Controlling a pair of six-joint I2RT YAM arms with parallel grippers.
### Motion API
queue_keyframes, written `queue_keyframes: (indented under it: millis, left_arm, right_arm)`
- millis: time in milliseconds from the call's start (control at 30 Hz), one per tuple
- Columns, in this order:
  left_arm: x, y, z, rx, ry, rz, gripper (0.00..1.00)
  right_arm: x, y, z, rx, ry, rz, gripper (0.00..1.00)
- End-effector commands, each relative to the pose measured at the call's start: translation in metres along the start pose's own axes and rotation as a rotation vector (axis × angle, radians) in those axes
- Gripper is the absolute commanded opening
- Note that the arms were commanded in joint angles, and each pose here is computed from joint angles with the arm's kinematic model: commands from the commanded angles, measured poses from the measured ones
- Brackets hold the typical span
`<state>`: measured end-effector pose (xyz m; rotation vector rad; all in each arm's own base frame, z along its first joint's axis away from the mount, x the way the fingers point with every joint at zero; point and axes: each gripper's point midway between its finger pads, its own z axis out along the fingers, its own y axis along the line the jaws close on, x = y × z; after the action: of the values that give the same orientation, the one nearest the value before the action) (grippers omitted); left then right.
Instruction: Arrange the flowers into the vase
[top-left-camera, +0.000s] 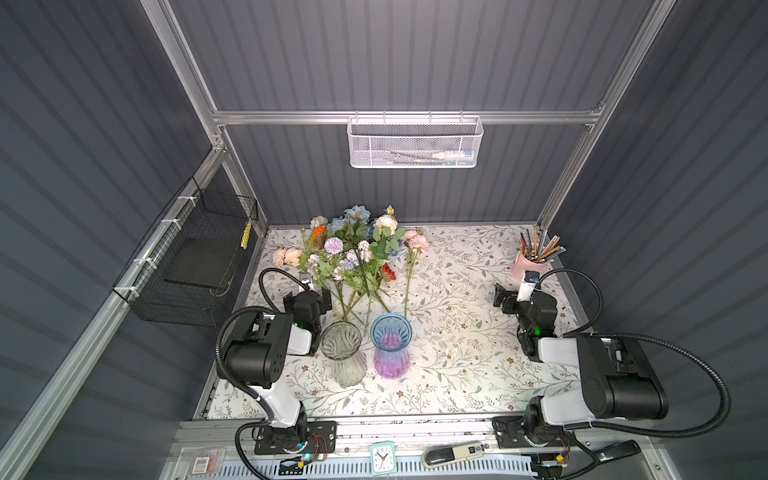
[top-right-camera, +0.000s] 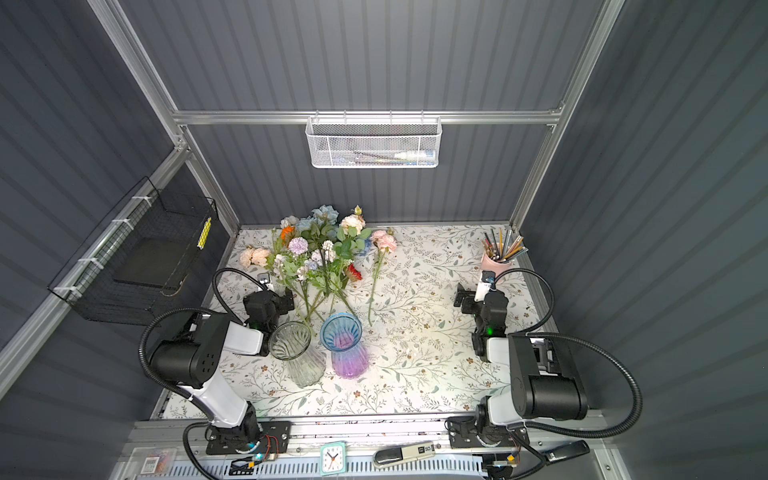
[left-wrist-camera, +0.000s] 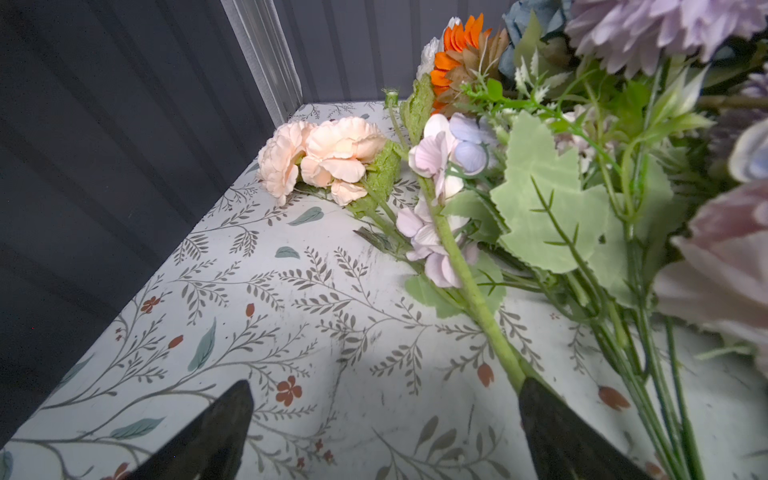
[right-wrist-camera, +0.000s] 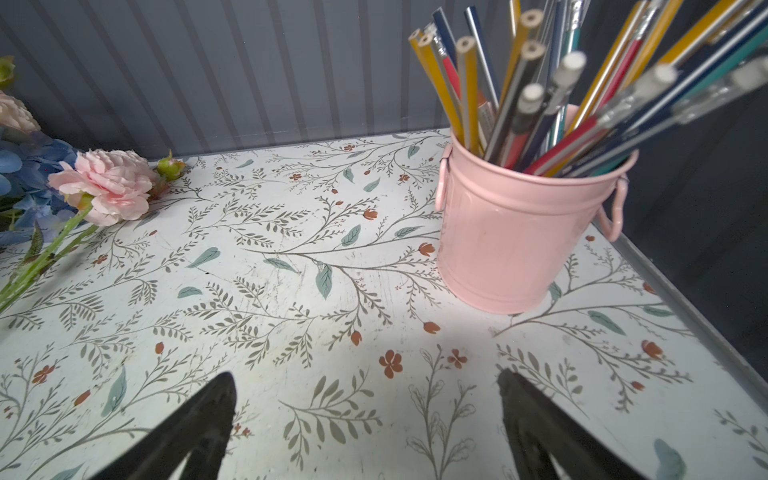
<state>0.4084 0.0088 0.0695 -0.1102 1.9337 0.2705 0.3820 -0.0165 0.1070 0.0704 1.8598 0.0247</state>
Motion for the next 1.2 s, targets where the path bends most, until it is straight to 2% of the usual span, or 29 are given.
queue_keyframes:
  millis: [0, 367, 433, 533, 600, 700, 833, 1000, 1167]
  left_arm:
    - [-0.002, 0.003, 0.004, -0.011, 0.005, -0.013, 1.00]
    - [-0.010, 0.010, -0.002, -0.045, -0.015, -0.026, 1.00]
    - [-0.019, 0.013, -0.006, -0.056, -0.027, -0.020, 1.00]
    - [-0.038, 0.031, -0.017, -0.139, -0.028, -0.061, 1.00]
    - [-0.051, 0.042, -0.026, -0.188, -0.033, -0.101, 1.00]
    - [-0.073, 0.047, -0.042, -0.180, -0.043, -0.172, 1.00]
    - [-0.112, 0.046, -0.066, -0.110, -0.117, -0.262, 1.00]
    - [-0.165, 0.017, -0.088, 0.114, -0.160, -0.295, 1.00]
    - [-0.191, -0.022, -0.103, 0.357, -0.150, -0.323, 1.00]
  right_arm:
    - [-0.012, -0.001, 0.002, -0.003, -0.032, -0.001, 0.99]
    - [-0.024, 0.002, -0.003, 0.027, -0.042, -0.028, 0.99]
    - [-0.034, -0.001, -0.003, 0.071, -0.018, -0.033, 0.99]
    - [-0.052, 0.007, -0.002, 0.077, 0.064, -0.031, 0.99]
    - [-0.064, 0.024, -0.005, 0.025, 0.126, 0.030, 0.99]
    - [-0.078, 0.071, -0.014, -0.144, 0.225, 0.122, 0.99]
    - [-0.097, 0.134, -0.038, -0.278, 0.357, 0.098, 0.93]
    - [-0.108, 0.214, -0.089, -0.461, 0.553, 0.062, 0.76]
    - [-0.100, 0.267, -0.148, -0.627, 0.696, -0.043, 0.74]
